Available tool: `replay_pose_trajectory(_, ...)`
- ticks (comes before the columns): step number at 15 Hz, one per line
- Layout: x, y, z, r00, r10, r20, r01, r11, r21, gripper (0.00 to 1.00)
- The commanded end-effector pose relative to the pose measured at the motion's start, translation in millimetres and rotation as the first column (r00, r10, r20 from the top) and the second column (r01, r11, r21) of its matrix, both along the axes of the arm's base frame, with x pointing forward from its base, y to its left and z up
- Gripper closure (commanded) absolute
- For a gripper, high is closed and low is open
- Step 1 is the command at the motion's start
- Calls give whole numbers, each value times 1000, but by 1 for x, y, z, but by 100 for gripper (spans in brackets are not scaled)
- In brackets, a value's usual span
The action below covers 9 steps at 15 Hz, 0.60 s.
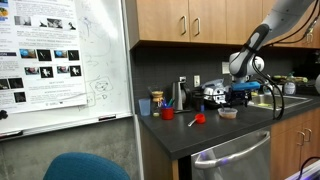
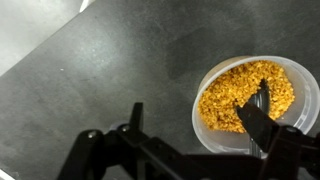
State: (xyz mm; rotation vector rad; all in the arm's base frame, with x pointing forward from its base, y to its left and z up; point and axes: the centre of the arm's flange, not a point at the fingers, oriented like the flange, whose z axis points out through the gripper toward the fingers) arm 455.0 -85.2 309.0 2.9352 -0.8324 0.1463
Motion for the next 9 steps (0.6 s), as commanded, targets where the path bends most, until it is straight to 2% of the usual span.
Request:
replay_pose_trajectory(1,0,0,0,1000,0,0,0,1000,0,0)
replay_pose_trajectory(9,2,2,-2,1000,-3,3,3,1000,7,0)
